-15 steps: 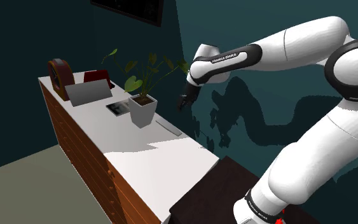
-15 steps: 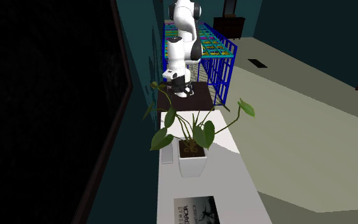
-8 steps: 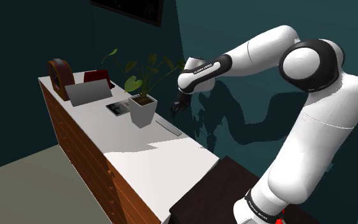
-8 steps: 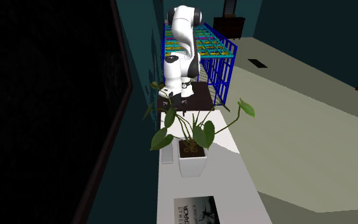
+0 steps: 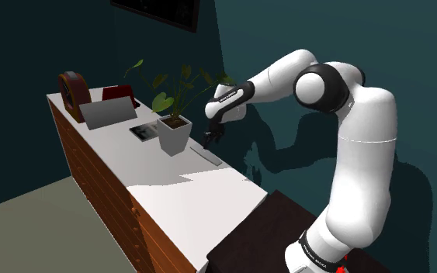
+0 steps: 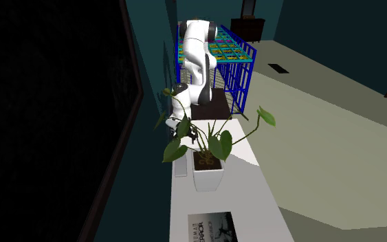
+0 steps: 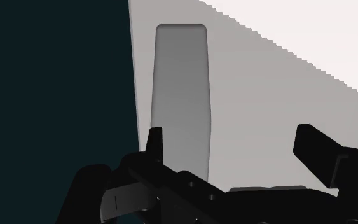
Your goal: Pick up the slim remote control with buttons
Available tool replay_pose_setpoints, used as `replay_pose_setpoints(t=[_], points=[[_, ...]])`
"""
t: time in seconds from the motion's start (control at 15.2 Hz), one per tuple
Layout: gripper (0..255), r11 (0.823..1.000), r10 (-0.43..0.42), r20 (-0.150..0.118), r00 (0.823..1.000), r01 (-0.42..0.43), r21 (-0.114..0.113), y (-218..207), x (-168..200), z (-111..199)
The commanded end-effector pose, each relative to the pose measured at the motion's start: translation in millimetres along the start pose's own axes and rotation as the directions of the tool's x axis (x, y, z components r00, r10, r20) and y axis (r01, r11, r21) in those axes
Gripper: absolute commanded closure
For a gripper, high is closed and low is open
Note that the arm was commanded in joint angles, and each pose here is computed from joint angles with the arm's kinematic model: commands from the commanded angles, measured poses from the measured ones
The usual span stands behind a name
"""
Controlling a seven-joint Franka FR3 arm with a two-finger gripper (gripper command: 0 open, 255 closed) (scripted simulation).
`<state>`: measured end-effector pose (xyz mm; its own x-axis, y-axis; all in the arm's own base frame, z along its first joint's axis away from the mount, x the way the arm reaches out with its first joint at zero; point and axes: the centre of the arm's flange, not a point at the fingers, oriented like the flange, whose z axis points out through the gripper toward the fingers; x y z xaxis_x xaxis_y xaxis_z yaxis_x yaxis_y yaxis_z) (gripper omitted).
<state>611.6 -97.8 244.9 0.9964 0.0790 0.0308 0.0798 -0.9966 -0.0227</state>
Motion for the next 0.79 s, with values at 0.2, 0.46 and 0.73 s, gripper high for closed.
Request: replay_pose_setpoints(t=[0.2,0.46,0.73], points=[[0,1.000,0.006,0.022,1.000,-0.005,-0.014,22.8,33.7,55.6],[0,1.000,0.006,0.023,1.000,-0.006,-0.015,24.1,34.6,73.7],[0,1.000,0.006,0.023,1.000,-0.006,-0.015,24.7,33.8,97.9]])
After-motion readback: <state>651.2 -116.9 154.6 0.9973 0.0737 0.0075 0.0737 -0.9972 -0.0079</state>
